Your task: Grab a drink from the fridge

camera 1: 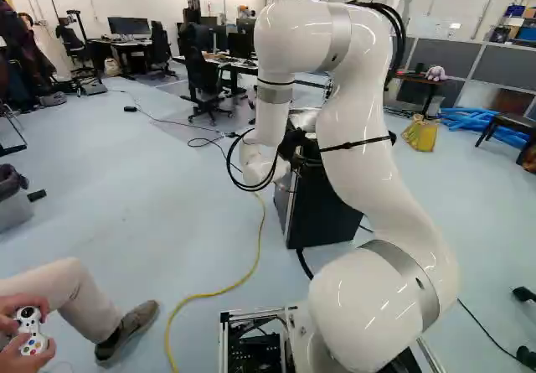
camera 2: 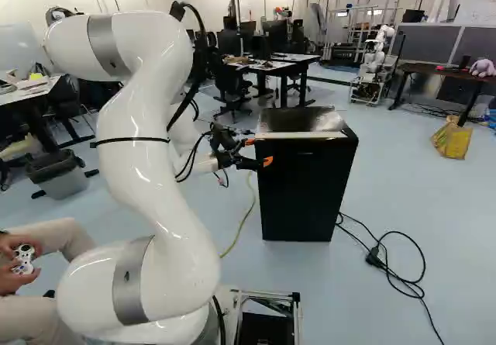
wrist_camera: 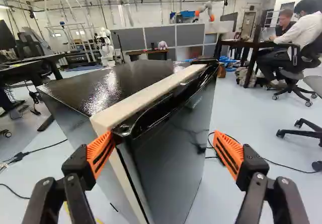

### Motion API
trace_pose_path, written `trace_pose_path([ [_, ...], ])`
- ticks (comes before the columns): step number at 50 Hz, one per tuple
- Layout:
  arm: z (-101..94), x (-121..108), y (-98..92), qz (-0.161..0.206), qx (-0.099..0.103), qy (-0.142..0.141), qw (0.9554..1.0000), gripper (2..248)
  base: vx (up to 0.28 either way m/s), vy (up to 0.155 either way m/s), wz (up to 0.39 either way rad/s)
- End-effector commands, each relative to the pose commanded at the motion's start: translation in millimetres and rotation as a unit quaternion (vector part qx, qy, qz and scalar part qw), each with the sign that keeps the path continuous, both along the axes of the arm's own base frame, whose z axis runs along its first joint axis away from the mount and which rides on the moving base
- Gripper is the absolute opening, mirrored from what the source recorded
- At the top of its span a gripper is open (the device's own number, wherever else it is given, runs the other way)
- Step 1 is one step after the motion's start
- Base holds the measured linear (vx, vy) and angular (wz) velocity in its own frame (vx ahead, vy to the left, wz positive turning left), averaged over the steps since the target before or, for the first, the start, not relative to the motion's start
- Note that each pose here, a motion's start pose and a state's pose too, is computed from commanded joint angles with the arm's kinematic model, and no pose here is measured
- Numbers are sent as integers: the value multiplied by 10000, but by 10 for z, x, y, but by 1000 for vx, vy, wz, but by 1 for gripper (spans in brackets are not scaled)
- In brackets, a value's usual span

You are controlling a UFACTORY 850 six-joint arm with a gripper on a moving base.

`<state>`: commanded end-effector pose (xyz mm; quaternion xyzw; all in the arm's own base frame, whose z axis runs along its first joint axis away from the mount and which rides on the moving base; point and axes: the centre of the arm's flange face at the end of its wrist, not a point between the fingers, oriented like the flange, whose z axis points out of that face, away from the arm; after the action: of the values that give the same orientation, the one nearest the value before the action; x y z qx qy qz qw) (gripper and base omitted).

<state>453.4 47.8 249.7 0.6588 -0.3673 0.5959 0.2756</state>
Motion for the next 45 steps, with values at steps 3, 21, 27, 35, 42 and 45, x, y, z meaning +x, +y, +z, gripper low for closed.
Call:
trace_pose_path([
  [3, 5, -57, -12, 6, -11, 36, 10000, 247, 0, 0, 0],
  [21, 30, -387, -46, 82, -73, 238, 9997, 247, -1, 0, -2],
  [27, 31, -409, -44, 92, -78, 251, 9996, 247, 0, 0, 0],
  [35, 32, -417, -43, 96, -79, 256, 9996, 247, 0, 0, 0],
  [42, 35, -441, -47, 89, -89, 265, 9996, 247, 0, 0, 0],
  [45, 37, -460, -49, 81, -98, 272, 9996, 247, 0, 0, 0],
])
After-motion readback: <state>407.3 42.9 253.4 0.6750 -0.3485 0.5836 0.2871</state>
